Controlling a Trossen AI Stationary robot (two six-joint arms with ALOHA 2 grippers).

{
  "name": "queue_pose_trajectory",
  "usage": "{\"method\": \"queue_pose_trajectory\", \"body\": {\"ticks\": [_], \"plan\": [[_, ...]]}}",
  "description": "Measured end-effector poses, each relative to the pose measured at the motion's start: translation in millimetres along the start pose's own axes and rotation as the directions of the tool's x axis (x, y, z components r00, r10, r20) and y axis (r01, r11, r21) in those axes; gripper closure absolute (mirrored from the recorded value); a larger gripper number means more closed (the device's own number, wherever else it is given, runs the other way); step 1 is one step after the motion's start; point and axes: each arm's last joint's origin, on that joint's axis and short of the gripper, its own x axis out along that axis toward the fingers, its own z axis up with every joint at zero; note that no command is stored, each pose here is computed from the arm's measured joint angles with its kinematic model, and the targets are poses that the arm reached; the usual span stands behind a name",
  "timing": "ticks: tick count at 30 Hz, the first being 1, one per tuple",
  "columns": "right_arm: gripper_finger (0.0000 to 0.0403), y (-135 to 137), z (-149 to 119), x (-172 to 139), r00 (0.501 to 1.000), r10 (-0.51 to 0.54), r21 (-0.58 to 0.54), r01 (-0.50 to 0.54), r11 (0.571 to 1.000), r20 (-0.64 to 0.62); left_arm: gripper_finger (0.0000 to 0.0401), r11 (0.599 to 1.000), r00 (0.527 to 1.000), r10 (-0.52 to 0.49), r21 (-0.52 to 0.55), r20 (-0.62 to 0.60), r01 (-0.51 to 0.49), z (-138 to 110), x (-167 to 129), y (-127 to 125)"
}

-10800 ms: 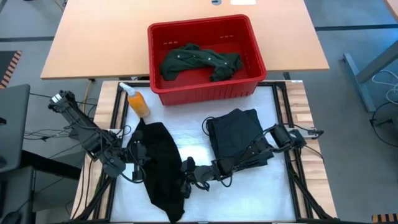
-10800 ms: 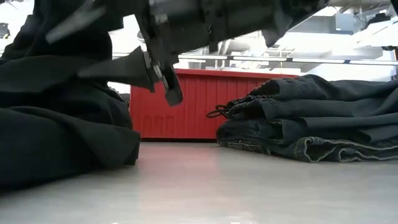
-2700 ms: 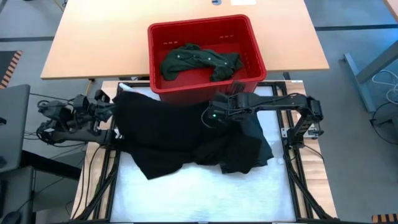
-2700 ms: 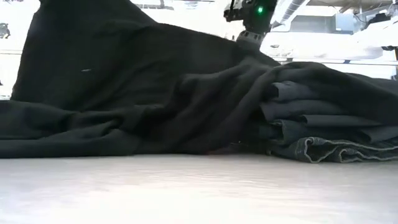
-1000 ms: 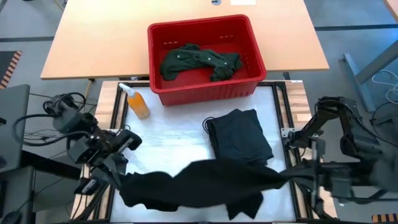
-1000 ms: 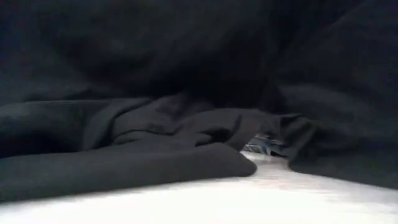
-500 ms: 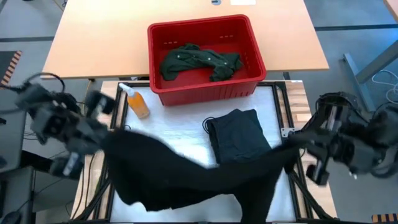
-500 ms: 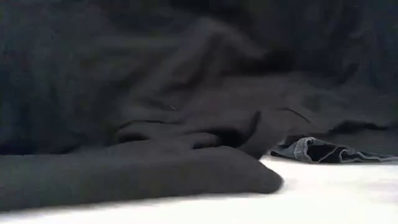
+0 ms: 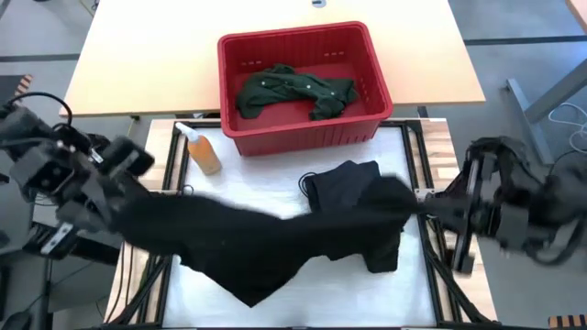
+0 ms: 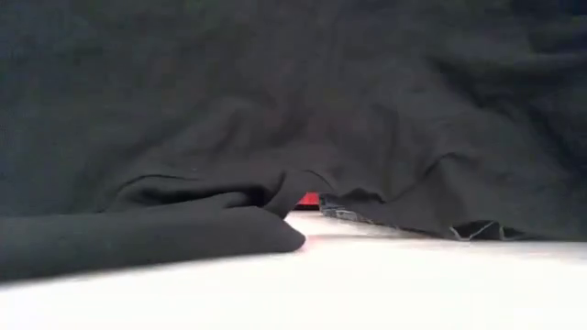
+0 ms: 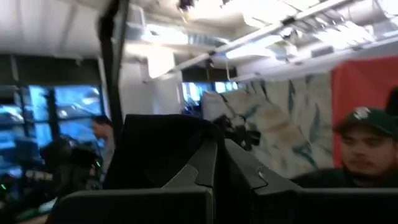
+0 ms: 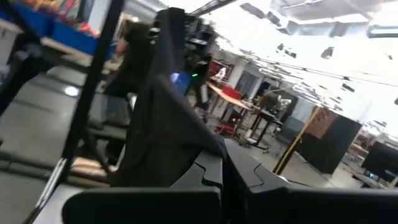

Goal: Fold Laundry from Bin
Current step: Fold the black shirt

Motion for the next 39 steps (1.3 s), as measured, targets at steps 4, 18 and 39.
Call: {"method": "queue_pose_trajectory", "body": {"ticks": [4, 18, 39], "plan": [[0.0383, 33, -1, -1, 1.000, 0.030, -0.098, -0.030, 0.995, -0.004, 0.0401, 0.999, 0.997, -0.054, -0.006, -0.053, 0.053, -7, 5, -13], [0.0383, -36, -47, 82, 0.917, -0.346, -0.360, 0.261, 0.896, -0.196, 0.0401, 0.855, 0.767, 0.492, 0.392, -0.412, -0.339, -16, -35, 1], [0.0383, -127, -267, 187, 0.599, -0.004, 0.080, 0.113, 0.990, -0.801, 0.0401, 0.435, 0.028, 0.839, 0.638, -0.544, -0.635, -114, -79, 53]]}}
